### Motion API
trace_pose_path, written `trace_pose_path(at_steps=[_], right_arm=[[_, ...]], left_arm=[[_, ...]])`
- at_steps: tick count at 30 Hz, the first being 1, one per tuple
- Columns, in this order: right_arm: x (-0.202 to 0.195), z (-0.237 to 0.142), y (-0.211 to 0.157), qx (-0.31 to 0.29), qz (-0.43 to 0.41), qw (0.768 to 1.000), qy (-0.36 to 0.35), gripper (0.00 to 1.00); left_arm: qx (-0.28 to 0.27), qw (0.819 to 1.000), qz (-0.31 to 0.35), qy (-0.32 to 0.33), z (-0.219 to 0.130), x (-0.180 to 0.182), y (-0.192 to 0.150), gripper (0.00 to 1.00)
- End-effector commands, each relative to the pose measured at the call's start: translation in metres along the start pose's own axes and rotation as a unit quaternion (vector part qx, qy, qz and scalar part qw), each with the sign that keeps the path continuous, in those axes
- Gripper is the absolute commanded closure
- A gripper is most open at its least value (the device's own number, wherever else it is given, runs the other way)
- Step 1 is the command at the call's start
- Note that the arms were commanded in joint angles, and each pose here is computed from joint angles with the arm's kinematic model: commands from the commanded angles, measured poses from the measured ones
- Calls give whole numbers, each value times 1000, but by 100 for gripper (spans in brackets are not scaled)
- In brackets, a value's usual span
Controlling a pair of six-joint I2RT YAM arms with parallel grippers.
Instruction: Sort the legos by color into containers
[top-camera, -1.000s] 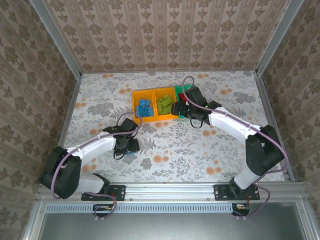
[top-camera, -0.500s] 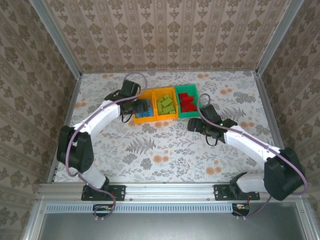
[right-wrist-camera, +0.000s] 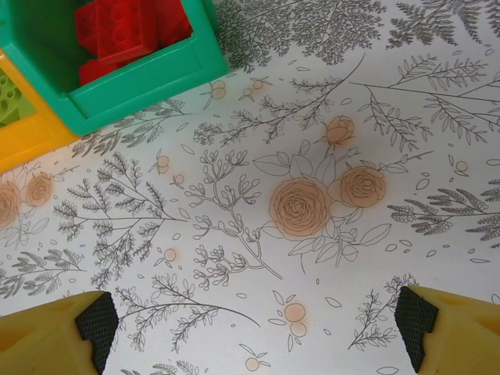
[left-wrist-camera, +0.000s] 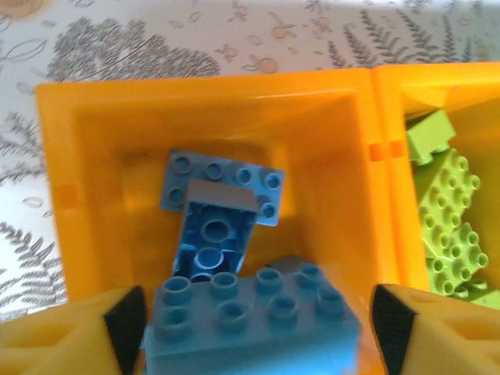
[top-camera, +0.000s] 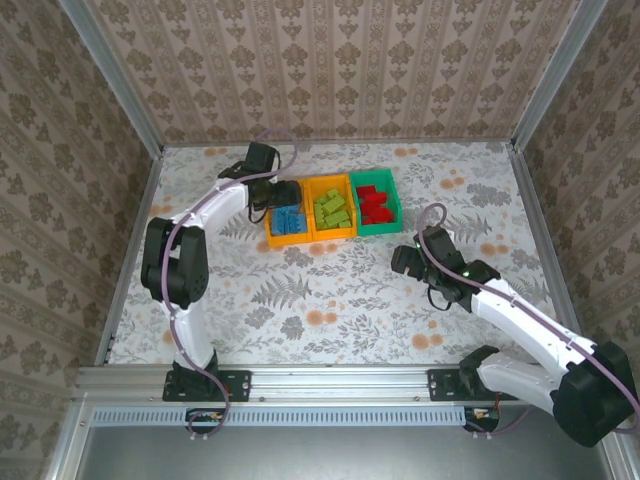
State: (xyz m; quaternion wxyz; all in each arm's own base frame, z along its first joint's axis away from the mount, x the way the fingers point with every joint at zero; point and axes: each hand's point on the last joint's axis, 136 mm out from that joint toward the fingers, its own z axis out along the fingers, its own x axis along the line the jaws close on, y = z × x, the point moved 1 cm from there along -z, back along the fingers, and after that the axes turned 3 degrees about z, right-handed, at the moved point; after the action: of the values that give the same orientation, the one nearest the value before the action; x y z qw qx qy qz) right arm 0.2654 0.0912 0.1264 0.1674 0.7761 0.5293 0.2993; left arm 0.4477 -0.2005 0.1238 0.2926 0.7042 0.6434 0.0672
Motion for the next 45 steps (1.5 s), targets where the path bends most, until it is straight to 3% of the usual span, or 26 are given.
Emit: trace_pose_path(at_steps=[1, 8, 18, 23, 26, 30, 36, 39, 45], right_arm=[[-18, 0, -4, -8, 4, 999, -32, 3], [-23, 2, 14, -39, -59, 996, -55, 1], [-55, -2, 101, -240, -125, 951, -149, 0], [-86, 10, 112, -284, -100, 938, -172, 0], [-93, 15, 108, -327, -85, 931, -140, 0], [-99, 30, 109, -323, -80, 935, -123, 0], [-82, 57, 127, -312, -103, 939, -105, 0], [-77, 76, 126, -294, -120, 943, -102, 0], [-77, 80, 126, -286, -121, 945, -99, 0]], left_arm=[[-31, 998, 18, -41, -14, -21, 16, 0], [-84, 995, 42, -24, -47, -17, 19, 0], [-186, 969, 146, 67, -106, 15, 7, 0], [-201, 960, 157, 118, -116, 44, -6, 0], [-226, 954, 147, 134, -123, 61, -12, 0], [-253, 946, 132, 151, -128, 83, -20, 0], [-228, 948, 98, 199, -119, 124, -32, 0], [-254, 939, 96, 212, -116, 132, -34, 0], [-270, 928, 91, 239, -114, 147, -42, 0]])
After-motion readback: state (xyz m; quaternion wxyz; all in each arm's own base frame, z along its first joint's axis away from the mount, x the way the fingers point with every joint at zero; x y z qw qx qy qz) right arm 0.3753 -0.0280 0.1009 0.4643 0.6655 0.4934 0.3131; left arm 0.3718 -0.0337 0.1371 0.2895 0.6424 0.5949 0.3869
